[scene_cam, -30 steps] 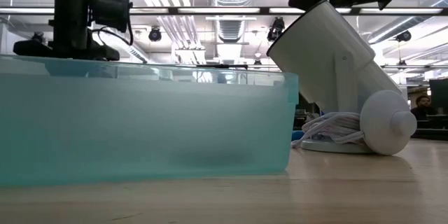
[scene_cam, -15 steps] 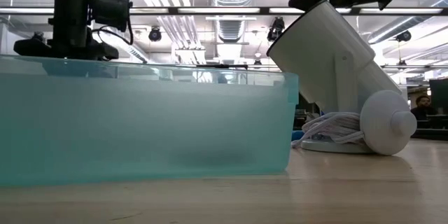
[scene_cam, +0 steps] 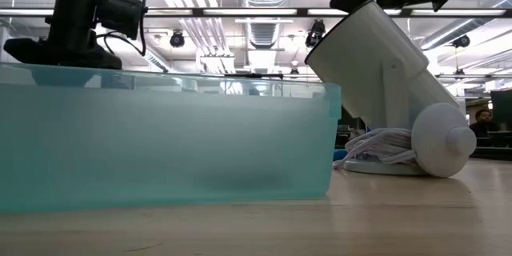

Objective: Pick & Place School Supplies
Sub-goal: Put the yellow crayon box into the gray bin

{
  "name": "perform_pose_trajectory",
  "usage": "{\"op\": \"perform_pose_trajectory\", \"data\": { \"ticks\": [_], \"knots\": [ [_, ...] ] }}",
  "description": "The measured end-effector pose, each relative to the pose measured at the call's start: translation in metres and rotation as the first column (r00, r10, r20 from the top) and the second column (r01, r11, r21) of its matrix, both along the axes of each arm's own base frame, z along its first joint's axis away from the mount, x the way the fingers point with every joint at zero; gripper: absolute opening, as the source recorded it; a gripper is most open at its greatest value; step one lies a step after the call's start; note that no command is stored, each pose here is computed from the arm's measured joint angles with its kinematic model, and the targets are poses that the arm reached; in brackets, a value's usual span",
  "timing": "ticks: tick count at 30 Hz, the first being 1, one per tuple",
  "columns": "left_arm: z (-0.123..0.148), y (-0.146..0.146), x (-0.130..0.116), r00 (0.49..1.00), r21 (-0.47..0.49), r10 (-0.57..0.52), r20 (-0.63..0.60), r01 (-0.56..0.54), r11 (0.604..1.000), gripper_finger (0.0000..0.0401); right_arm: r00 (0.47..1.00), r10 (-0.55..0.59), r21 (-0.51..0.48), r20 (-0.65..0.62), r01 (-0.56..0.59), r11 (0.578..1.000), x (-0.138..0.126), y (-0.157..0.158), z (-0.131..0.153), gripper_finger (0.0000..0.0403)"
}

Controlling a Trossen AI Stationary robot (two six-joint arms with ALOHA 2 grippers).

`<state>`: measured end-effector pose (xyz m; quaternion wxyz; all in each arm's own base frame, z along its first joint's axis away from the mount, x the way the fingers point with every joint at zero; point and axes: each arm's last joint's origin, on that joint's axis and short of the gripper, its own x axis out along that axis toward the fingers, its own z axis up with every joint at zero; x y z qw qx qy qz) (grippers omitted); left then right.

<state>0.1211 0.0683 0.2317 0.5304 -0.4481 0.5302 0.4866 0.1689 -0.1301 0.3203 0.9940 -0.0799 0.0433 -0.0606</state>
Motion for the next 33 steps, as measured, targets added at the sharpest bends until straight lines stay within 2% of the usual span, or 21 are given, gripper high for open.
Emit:
{"op": "perform_pose_trajectory", "data": {
  "ticks": [13,19,22,28,31,33],
  "knots": [
    [0.002,-0.001,-0.001,1.000,-0.006,0.001,-0.013,-0.001,1.000,0.0154,1.000,0.000,0.000,-0.002,0.000,1.000,0.000,0.000,0.000,0.0057],
    [0.002,0.003,0.006,0.998,0.021,0.016,0.063,-0.017,1.000,0.0154,1.000,0.000,0.001,-0.004,0.000,1.000,0.000,0.000,0.000,0.0057],
    [0.005,0.005,0.012,0.991,0.036,-0.033,0.130,0.029,0.999,0.0154,1.000,0.000,0.001,-0.004,0.000,1.000,0.000,0.000,0.000,0.0057],
    [0.028,0.012,0.025,0.955,0.142,-0.152,0.253,0.119,0.983,0.0154,1.000,-0.001,0.001,-0.004,0.001,1.000,0.000,0.000,0.000,0.0057],
    [0.043,0.017,0.032,0.918,0.226,-0.245,0.312,0.179,0.957,0.0154,1.000,-0.001,0.001,-0.004,0.001,1.000,0.000,0.000,0.000,0.0057],
    [0.053,0.020,0.039,0.874,0.307,-0.336,0.350,0.232,0.923,0.0154,1.000,-0.001,0.001,-0.004,0.001,1.000,0.000,0.000,0.000,0.0057]
  ]
}}
